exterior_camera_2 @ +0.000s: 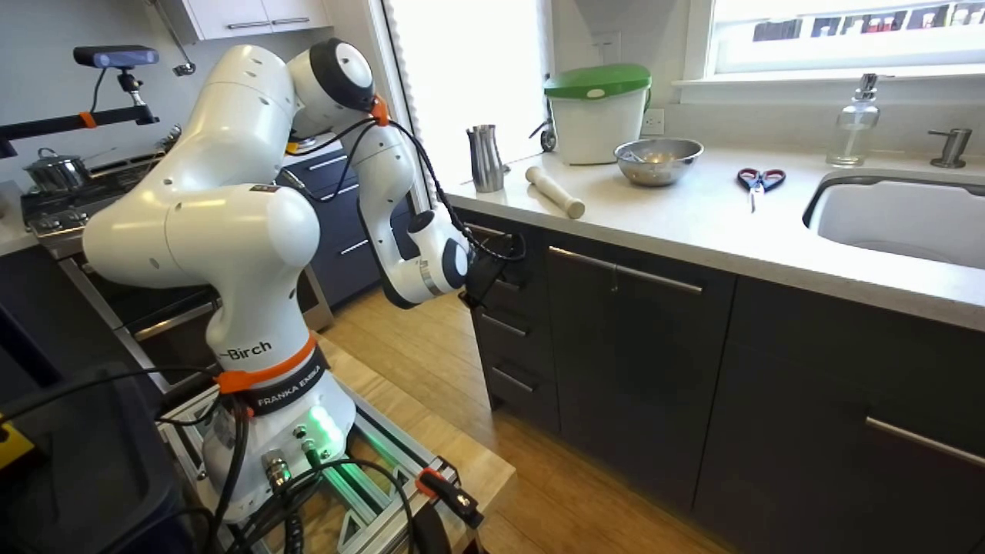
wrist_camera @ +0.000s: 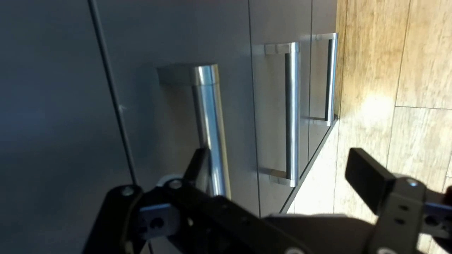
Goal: Open the second left drawer from the top
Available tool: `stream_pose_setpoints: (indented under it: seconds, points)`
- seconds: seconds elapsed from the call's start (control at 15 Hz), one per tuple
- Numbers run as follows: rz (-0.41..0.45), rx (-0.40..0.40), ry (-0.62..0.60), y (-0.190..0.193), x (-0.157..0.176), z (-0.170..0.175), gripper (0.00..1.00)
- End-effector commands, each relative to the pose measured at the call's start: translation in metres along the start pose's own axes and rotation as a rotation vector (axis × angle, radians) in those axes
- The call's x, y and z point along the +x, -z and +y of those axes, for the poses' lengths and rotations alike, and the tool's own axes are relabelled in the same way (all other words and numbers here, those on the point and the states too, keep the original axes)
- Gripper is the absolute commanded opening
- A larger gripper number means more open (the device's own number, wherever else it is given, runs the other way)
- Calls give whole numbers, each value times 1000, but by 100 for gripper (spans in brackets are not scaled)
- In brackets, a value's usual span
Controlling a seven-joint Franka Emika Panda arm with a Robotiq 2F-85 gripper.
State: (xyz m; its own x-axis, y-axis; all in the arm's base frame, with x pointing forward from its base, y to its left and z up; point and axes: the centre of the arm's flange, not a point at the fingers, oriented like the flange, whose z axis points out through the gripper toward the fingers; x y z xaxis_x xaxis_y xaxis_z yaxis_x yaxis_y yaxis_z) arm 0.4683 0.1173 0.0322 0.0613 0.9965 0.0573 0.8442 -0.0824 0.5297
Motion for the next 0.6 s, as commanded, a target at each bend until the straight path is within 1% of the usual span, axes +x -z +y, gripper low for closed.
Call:
stream_pose_setpoints:
  seconds: [0.0,0.2,0.53]
  points:
    - [-24,-34,4,-10,1,-1,100]
    - [-39,-68,0,-11,2,8,100]
    - [-18,-30,21,-20,6,8,100]
